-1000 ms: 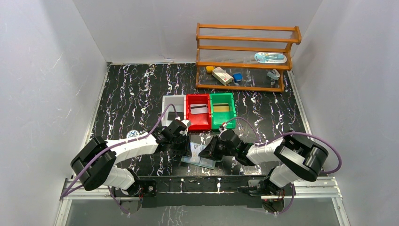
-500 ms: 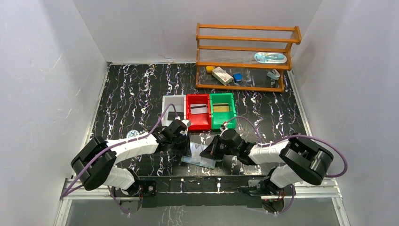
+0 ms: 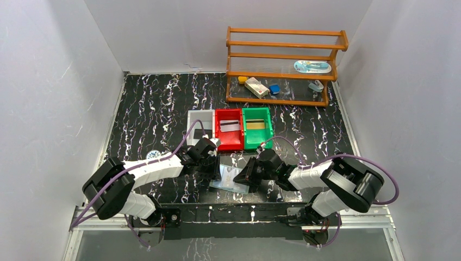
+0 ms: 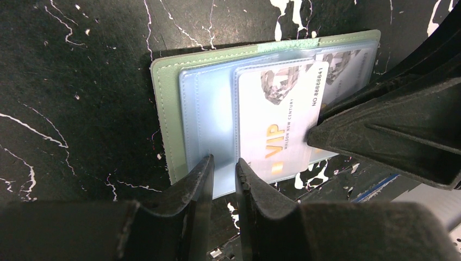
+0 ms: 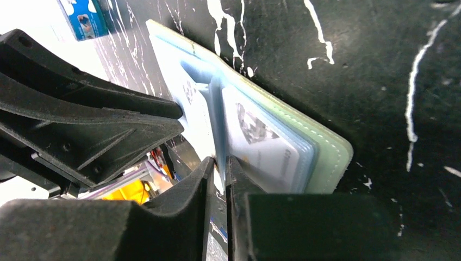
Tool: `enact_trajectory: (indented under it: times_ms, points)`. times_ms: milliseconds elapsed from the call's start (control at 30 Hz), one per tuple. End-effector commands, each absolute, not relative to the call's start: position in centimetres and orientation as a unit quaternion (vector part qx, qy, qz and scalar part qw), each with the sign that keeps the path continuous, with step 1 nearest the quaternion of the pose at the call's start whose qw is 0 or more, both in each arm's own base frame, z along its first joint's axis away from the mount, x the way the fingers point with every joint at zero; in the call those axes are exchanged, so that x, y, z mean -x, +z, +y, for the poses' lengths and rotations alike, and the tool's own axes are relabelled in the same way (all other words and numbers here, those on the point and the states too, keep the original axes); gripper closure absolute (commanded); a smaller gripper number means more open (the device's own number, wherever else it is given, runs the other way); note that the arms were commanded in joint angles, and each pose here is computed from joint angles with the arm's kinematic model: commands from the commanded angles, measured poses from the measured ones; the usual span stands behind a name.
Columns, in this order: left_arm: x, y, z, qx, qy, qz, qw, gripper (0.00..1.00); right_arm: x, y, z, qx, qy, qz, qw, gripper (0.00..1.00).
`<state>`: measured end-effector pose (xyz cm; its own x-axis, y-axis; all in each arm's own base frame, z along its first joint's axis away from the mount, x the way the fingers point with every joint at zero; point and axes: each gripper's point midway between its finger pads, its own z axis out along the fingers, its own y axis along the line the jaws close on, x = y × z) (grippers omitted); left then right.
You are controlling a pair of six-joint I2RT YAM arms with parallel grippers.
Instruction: Take the credit cards out of the card holder
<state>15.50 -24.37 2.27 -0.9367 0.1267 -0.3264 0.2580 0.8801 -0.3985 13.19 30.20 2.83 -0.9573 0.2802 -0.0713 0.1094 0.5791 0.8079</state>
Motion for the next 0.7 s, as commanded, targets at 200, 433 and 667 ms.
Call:
enact_trajectory:
  times_ms: [200,433,667]
  points:
    - [-14.9,0.6,-22.1,-0.104,-0.17,0.971,0.132,0.79,-13.5,3.4,30.3,-0.114,0.458,0.875,0.103,0.76]
    - [-14.9,0.7,-22.2,-0.107,-0.173,0.97,0.131,0.79,-13.7,5.0,31.5,-0.09,0.489,0.861,0.109,0.78]
    - [-14.7,0.7,-22.2,-0.108,-0.174,0.97,0.129,0.79,-13.8,4.8,32.6,-0.082,0.499,0.858,0.094,0.74]
